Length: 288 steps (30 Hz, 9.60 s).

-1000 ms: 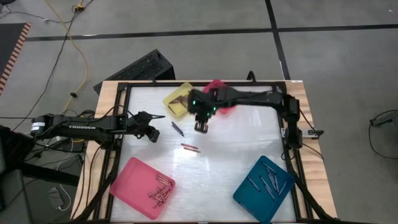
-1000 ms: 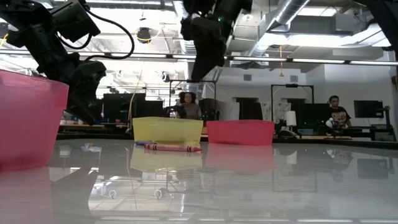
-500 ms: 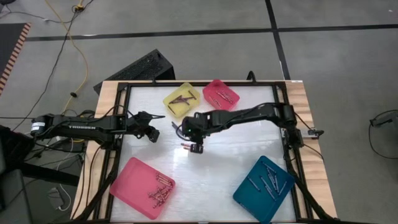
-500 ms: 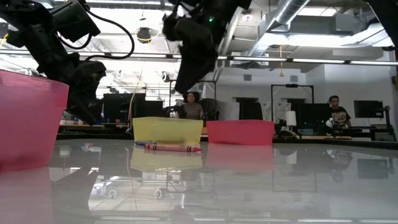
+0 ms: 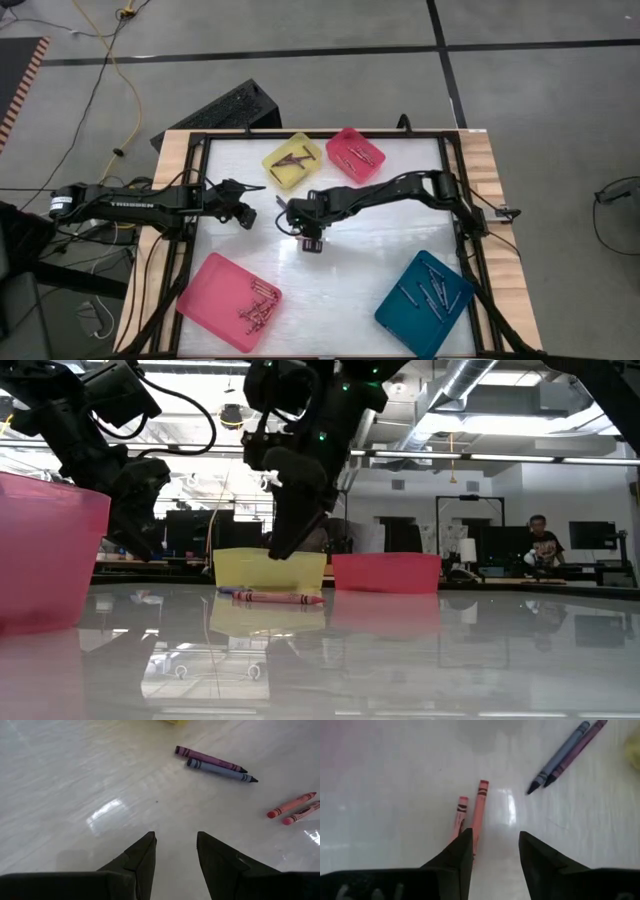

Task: Sort crayons
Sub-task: Put the red crayon into the pink bin, then put the pink crayon into the red bin

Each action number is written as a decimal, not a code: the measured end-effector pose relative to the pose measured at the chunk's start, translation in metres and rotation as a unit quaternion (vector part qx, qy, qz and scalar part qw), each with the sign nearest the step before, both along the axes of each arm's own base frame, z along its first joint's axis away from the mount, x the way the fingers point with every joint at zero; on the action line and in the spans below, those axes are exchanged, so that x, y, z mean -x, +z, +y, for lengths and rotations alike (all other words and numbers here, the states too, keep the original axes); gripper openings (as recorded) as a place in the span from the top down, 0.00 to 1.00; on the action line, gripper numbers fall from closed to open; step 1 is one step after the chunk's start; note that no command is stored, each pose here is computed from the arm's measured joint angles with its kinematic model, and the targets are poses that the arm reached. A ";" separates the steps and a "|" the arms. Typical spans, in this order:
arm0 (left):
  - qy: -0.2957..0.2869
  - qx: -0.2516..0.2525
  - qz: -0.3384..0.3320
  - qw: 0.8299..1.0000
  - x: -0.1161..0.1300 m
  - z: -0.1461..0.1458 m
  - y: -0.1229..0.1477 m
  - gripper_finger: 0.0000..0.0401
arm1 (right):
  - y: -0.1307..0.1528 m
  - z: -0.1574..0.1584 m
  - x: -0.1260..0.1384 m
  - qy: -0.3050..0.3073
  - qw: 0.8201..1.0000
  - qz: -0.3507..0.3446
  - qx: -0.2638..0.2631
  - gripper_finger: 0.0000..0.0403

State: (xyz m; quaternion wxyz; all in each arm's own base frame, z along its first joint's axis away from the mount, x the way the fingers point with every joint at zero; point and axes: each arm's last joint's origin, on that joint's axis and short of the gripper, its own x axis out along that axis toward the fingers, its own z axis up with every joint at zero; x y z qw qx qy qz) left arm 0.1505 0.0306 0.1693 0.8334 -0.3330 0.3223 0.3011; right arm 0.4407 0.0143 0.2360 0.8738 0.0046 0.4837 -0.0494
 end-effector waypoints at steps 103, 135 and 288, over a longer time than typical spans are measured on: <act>-0.038 -0.036 0.015 0.999 0.000 0.000 0.000 0.67 | 0.000 0.151 -0.064 0.248 0.907 -0.277 -0.195 0.99; -0.039 -0.035 0.016 0.999 0.000 0.000 0.000 0.67 | 0.030 0.126 -0.059 0.174 0.919 -0.280 -0.217 0.78; -0.067 -0.050 0.035 0.996 0.001 0.000 -0.001 0.67 | 0.069 -0.020 0.024 -0.132 0.987 0.080 0.036 0.99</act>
